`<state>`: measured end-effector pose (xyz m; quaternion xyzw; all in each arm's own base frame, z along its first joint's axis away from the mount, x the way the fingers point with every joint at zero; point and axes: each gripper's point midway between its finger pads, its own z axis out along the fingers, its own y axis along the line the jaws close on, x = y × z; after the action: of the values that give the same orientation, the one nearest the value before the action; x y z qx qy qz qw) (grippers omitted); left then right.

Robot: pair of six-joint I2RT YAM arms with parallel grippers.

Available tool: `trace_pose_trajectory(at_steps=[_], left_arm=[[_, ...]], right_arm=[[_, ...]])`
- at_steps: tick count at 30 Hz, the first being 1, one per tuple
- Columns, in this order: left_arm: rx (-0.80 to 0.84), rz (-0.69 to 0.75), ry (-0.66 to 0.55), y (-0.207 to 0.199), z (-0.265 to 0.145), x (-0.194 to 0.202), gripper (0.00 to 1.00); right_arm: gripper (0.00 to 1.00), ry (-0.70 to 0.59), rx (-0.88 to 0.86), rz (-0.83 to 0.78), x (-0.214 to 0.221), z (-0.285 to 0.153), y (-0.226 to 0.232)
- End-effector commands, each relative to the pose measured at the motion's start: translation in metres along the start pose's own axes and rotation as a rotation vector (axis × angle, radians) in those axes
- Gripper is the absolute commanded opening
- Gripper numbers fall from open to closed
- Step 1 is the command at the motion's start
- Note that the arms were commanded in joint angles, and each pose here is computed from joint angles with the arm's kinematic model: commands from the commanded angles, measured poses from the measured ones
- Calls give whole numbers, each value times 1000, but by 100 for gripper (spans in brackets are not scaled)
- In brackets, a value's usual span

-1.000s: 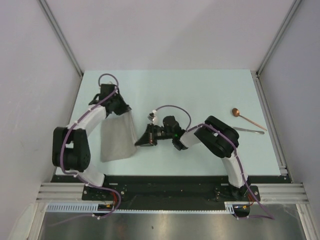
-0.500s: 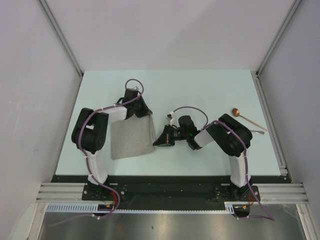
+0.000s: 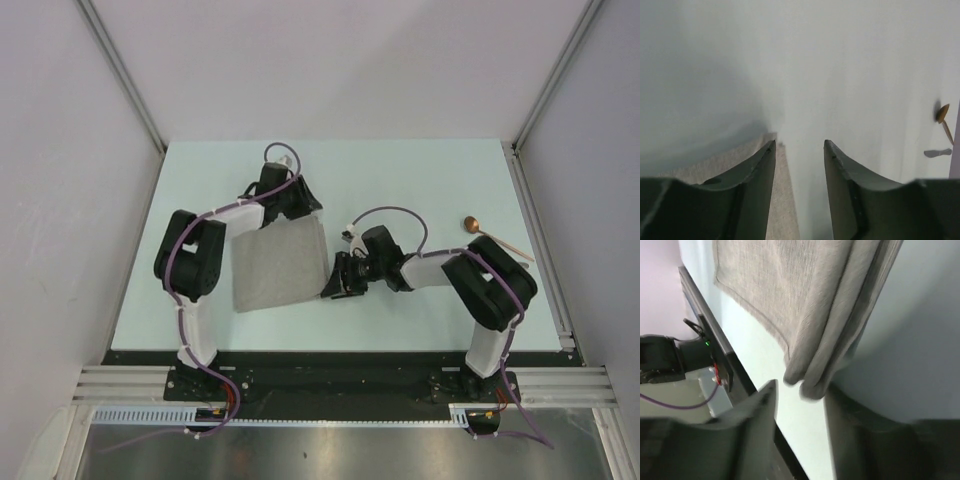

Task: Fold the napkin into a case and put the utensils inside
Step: Turn over the upper triangle folded napkin at the center of the board, then smooth out the lower triangle-folded napkin at the center of the board.

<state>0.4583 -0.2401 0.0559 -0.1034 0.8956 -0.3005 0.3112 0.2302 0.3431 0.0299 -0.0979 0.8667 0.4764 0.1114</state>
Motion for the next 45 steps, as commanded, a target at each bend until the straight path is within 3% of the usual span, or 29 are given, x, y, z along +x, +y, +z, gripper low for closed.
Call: trace_pose_trajectory(at_steps=[1, 3, 4, 8, 13, 20, 27, 34, 40, 44, 45], left_arm=[[82, 77, -58, -50, -19, -45, 52], [97, 97, -54, -60, -32, -49, 70], [94, 104, -42, -67, -45, -52, 75], [47, 151, -13, -69, -77, -48, 77], [-46, 223, 14, -53, -81, -31, 60], [-266, 314, 11, -41, -22, -30, 48], [-366, 392, 34, -26, 11, -30, 50], [-405, 391, 67, -11, 13, -18, 42], [-387, 379, 56, -15, 5, -16, 42], [-385, 383, 57, -17, 0, -17, 45], [-391, 389, 56, -17, -2, -19, 46]], right_arm=[[57, 29, 215, -73, 11, -31, -31], [62, 26, 270, -73, 10, -40, -36], [64, 8, 277, -80, 2, -44, -37], [65, -4, 315, -90, -17, -44, -40], [62, -25, 330, -138, -42, -28, -29], [54, -35, 259, -115, -41, -21, -15], [40, -46, 158, -88, -33, -19, -6], [38, -67, 85, -83, -25, -23, 3], [36, -51, 65, -62, -18, -18, -1], [24, -49, 99, -41, -18, -15, -13], [14, -51, 111, -46, -19, -15, -16]])
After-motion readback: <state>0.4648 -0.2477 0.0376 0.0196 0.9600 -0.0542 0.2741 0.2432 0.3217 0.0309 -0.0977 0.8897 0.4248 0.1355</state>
